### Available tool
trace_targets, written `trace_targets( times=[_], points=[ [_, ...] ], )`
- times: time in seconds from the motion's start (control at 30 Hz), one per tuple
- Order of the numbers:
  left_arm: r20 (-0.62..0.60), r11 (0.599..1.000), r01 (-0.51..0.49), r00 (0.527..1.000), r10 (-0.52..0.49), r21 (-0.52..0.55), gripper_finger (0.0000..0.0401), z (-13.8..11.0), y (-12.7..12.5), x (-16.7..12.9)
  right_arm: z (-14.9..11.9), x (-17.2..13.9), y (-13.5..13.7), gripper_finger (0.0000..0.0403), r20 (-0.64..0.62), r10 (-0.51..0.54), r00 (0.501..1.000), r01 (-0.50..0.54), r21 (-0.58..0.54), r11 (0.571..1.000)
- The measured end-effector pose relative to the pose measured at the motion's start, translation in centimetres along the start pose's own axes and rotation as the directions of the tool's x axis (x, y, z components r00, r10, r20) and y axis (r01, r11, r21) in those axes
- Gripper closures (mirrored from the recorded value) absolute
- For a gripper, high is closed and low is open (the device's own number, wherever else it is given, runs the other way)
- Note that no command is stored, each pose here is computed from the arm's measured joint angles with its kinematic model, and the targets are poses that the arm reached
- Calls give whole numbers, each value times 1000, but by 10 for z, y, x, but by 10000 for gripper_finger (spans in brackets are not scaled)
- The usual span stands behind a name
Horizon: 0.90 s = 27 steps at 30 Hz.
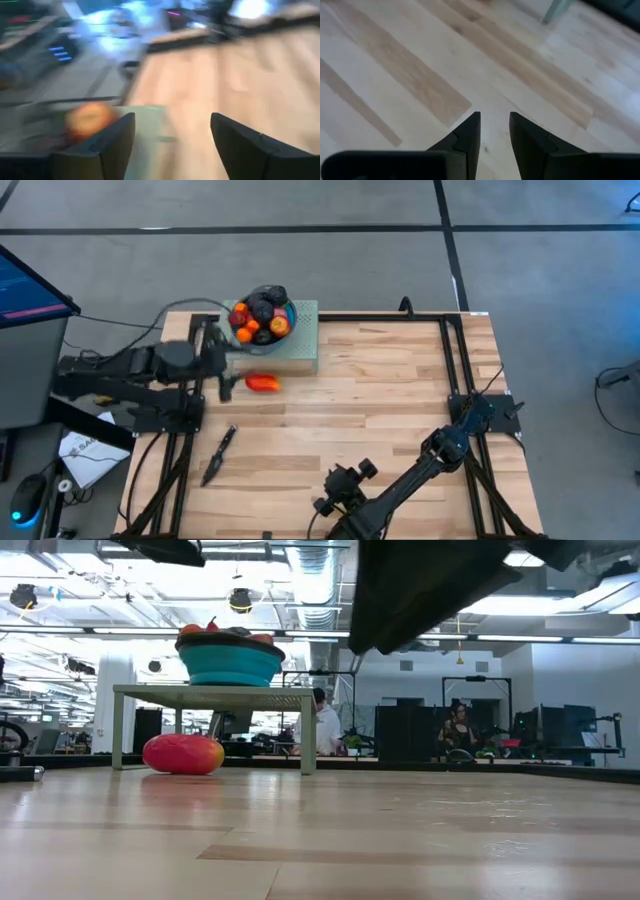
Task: Pick & Place Fruit
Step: Put the orange mango into the blue strainer bowl on the shelf
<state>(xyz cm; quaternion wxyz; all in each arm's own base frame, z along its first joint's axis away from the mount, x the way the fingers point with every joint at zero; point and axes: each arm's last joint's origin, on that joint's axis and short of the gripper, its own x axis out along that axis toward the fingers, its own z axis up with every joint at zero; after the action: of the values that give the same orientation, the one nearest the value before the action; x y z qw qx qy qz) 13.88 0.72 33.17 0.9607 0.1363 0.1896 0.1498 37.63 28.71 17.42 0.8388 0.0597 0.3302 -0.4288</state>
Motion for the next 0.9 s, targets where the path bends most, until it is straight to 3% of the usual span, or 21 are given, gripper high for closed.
trace_targets(
  times=[0.1, 0.17, 0.3, 0.43, 0.63, 0.9],
  points=[
    [-64, 978, 177, 983, -170, 112, 162, -5, -25, -3, 1, 1, 0, 306, 55, -2, 998, 2, -3, 1000],
    [-94, 954, 271, 961, -260, 130, 167, -6, -43, -3, 3, 2, 0, 306, 96, -2, 995, 2, -1, 1000],
    [-164, 903, 412, 906, -391, 119, 166, -9, -79, -4, 6, 4, 3, 306, 138, 10, 990, -13, 28, 1000],
    [-289, 870, 489, 844, -451, 69, 159, -20, -111, -5, -5, 17, 10, 306, 173, 27, 984, -40, 73, 996],
    [-446, 877, 476, 771, -455, -71, 160, -46, -150, -7, -19, 29, 23, 306, 195, 85, 977, -124, 198, 972],
    [-581, 932, 260, 730, -360, -252, 171, -116, -161, 3, -16, 25, 32, 306, 210, 144, 967, -182, 171, 968]
  ],
)
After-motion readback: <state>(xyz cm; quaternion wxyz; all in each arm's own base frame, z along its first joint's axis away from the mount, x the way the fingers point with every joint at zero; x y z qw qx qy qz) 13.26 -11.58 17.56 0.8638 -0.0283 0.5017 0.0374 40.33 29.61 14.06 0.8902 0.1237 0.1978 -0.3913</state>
